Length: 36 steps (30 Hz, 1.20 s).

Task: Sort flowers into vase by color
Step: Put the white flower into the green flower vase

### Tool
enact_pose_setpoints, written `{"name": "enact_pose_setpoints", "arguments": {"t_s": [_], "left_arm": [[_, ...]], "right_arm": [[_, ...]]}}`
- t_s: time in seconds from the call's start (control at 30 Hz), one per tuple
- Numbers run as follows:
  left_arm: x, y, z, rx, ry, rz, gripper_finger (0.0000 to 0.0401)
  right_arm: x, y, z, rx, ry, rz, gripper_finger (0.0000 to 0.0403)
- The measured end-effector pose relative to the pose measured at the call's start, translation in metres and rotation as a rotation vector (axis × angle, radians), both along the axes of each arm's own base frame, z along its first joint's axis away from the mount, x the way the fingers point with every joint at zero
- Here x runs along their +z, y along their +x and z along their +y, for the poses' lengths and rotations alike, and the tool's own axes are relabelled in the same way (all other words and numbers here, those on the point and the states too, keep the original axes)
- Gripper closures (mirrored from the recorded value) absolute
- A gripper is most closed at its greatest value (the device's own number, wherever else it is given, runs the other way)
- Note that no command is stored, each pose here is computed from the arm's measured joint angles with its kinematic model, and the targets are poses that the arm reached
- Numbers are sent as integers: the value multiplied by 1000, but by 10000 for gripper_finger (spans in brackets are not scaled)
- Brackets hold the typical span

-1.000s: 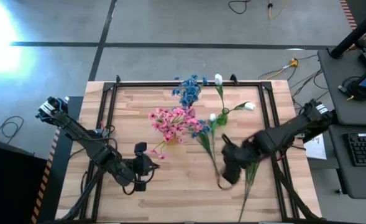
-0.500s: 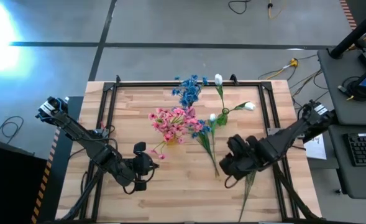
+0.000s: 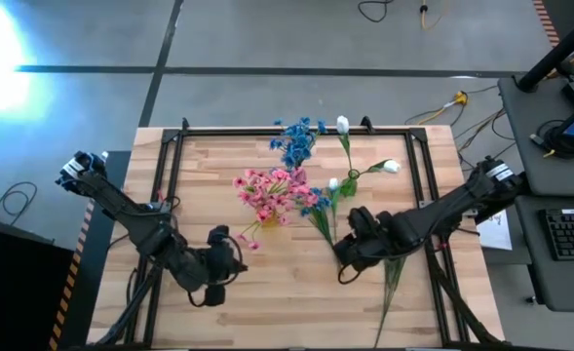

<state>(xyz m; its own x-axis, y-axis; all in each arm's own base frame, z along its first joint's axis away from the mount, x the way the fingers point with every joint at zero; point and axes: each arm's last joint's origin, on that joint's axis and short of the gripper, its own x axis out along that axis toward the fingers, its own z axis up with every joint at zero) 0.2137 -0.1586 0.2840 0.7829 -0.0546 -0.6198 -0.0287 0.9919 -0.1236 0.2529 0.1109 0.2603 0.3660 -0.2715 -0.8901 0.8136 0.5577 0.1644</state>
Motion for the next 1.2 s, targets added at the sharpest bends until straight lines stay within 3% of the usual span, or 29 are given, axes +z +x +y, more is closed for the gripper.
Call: {"name": "enact_pose_setpoints", "arguments": {"t_s": [0.2, 0.5, 0.83, 1.2], "left_arm": [[-13, -4, -15, 22, 50, -32, 401], [-22, 1, -23, 55, 33, -12, 401], [-29, 5, -26, 80, 69, -7, 401], [-32, 4, -25, 83, 75, 12, 401]], "right_arm": [[-30, -7, -7, 9, -112, 38, 250], [-69, 0, -26, -78, -105, -102, 266], [-81, 9, -54, -97, -134, -130, 273], [-83, 13, -56, -111, -207, -167, 275]]}}
